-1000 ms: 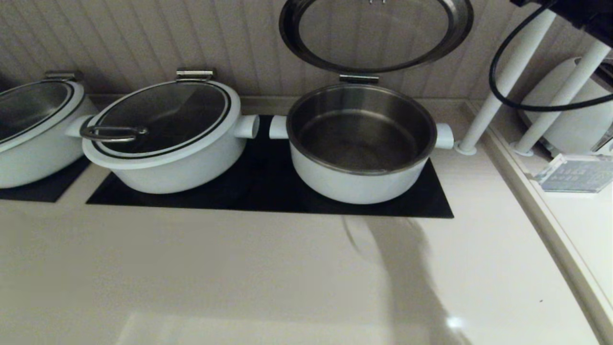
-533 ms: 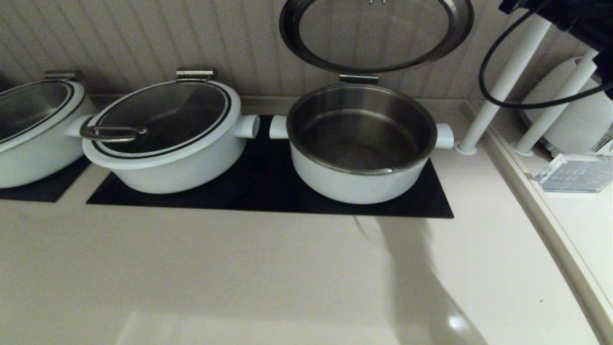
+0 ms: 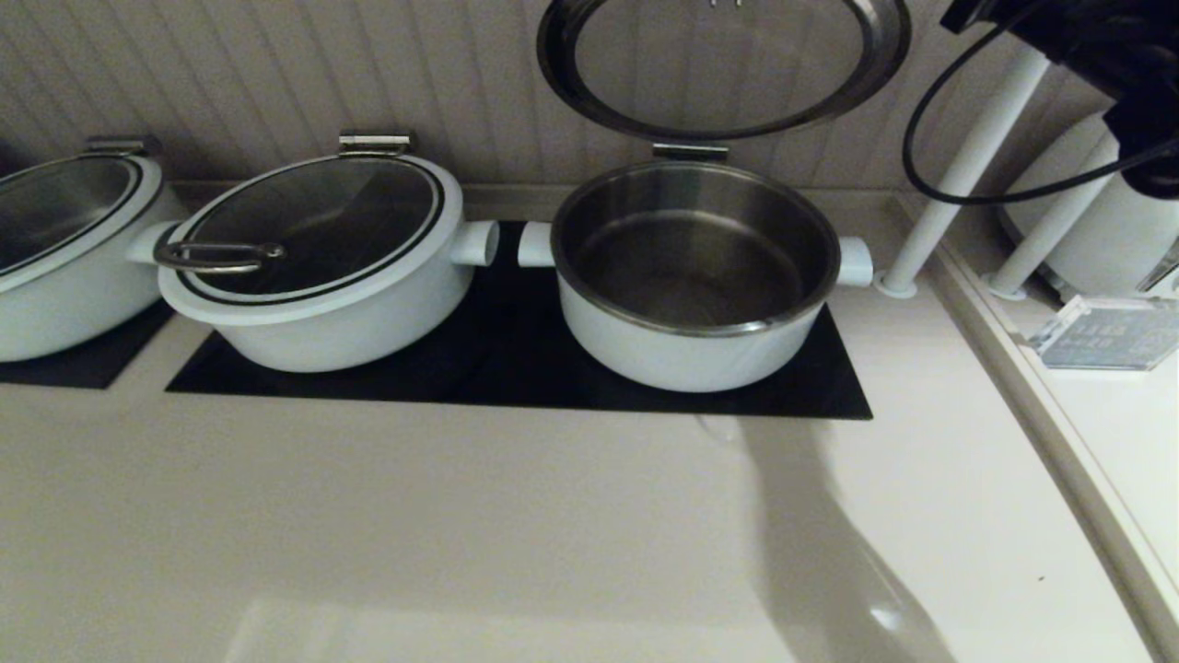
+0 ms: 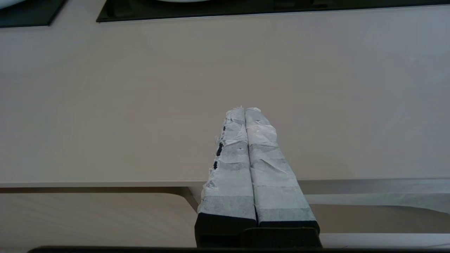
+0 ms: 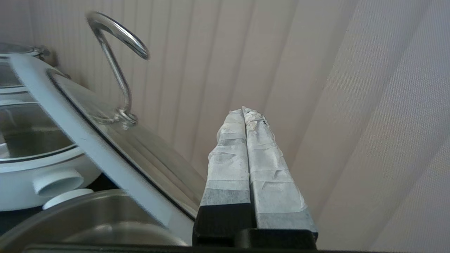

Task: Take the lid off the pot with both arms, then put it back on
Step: Close the pot lid

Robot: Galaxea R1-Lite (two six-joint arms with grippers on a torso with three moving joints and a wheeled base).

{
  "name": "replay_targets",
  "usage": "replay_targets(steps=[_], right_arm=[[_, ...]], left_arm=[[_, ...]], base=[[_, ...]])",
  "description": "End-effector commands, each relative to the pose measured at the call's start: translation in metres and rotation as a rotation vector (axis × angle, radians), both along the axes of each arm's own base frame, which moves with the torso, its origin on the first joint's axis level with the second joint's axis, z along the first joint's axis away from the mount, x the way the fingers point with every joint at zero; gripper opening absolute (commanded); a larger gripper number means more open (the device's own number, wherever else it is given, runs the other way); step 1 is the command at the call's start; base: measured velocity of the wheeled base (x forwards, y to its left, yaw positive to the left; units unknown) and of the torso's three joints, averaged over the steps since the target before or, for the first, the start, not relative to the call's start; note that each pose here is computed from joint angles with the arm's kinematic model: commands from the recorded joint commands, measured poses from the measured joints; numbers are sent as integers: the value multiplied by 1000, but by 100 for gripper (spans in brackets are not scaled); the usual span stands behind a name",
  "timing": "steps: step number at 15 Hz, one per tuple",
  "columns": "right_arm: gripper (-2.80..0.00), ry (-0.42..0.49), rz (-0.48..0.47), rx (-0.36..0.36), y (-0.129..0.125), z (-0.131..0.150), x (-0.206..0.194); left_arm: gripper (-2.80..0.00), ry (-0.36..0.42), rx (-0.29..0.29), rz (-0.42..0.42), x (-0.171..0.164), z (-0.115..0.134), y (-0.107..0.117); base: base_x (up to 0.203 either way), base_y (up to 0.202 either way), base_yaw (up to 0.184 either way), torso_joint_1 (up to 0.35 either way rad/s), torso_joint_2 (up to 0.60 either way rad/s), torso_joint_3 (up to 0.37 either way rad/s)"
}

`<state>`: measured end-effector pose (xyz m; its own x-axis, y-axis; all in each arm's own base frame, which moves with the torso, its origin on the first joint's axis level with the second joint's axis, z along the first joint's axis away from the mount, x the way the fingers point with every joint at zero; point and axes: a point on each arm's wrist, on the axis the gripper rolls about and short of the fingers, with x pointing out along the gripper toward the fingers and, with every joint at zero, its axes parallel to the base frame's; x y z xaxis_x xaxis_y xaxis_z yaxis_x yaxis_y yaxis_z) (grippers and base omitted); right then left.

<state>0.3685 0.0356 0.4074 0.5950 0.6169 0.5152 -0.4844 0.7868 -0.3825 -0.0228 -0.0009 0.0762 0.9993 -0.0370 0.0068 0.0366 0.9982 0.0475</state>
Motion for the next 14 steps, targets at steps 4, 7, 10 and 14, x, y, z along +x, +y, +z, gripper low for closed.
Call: replay_targets(steps=[4,7,10,14], right_arm=[[-280,9,-6,-16,1,-11,13],[-280,19,-4,-20,2,-16,18],[-280,24,-7,-24,2,-20,23],[-280,30,-8,-25,3,-25,27]], left_arm=[[-280,-1,0,0,0,0,0],[-280,-1,0,0,0,0,0],[-280,-1,0,0,0,0,0],[-280,-1,0,0,0,0,0]], base=[[0,0,0,0,0,0],[0,0,0,0,0,0],[0,0,0,0,0,0],[0,0,0,0,0,0]])
